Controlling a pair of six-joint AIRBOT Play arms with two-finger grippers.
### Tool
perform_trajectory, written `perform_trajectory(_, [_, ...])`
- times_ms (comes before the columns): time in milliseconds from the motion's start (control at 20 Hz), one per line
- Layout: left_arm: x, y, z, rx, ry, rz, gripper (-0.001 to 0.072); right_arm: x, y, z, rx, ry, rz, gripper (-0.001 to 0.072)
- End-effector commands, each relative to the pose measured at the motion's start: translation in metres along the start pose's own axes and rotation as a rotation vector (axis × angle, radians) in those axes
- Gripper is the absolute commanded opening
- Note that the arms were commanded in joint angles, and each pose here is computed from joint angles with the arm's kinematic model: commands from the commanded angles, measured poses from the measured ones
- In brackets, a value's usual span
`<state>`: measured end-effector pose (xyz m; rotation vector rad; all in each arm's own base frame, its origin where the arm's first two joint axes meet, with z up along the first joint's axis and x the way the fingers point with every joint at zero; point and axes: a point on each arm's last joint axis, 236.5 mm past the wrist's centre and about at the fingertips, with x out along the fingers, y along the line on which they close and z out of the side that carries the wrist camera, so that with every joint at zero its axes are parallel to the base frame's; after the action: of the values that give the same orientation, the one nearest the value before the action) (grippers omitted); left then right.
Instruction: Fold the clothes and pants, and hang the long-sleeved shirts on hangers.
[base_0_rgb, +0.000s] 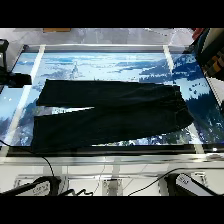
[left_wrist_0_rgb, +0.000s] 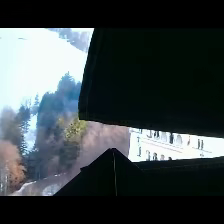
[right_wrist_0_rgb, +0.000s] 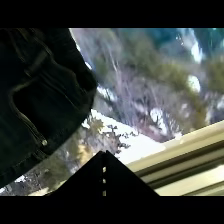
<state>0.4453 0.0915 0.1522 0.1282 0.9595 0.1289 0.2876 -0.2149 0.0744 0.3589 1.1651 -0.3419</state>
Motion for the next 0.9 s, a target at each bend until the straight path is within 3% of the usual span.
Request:
perform_trajectory(0, [0.005, -0.007, -0.008, 0.050, 0.025, -0.012, 0.0026, 0.042, -0.008, -0.061, 0.203, -0.081, 0.060, 0.0040])
perform_trajectory(250, [0.010, -0.007, -0.010, 0.052, 0.021, -0.012, 0.0026, 0.089, 0.043, -0.072, 0.544, -0.091, 0.361, 0.0042])
perform_trajectory(300, [0.010, -0.007, -0.009, 0.052, 0.019, -0.011, 0.0026, 0.094, 0.045, -0.067, 0.578, -0.095, 0.385, 0.0145])
perform_trajectory(350, [0.010, -0.007, -0.009, 0.052, 0.019, -0.011, 0.0026, 0.100, 0.042, -0.063, 0.609, -0.102, 0.388, 0.0464])
perform_trajectory(400, [0.010, -0.007, -0.009, 0.052, 0.018, -0.011, 0.0026, 0.107, 0.040, -0.063, 0.637, -0.092, 0.391, 0.0562])
perform_trajectory(850, [0.011, -0.006, 0.003, 0.052, -0.029, -0.004, 0.0037, 0.170, 0.022, -0.056, 0.728, -0.097, 0.409, 0.0549])
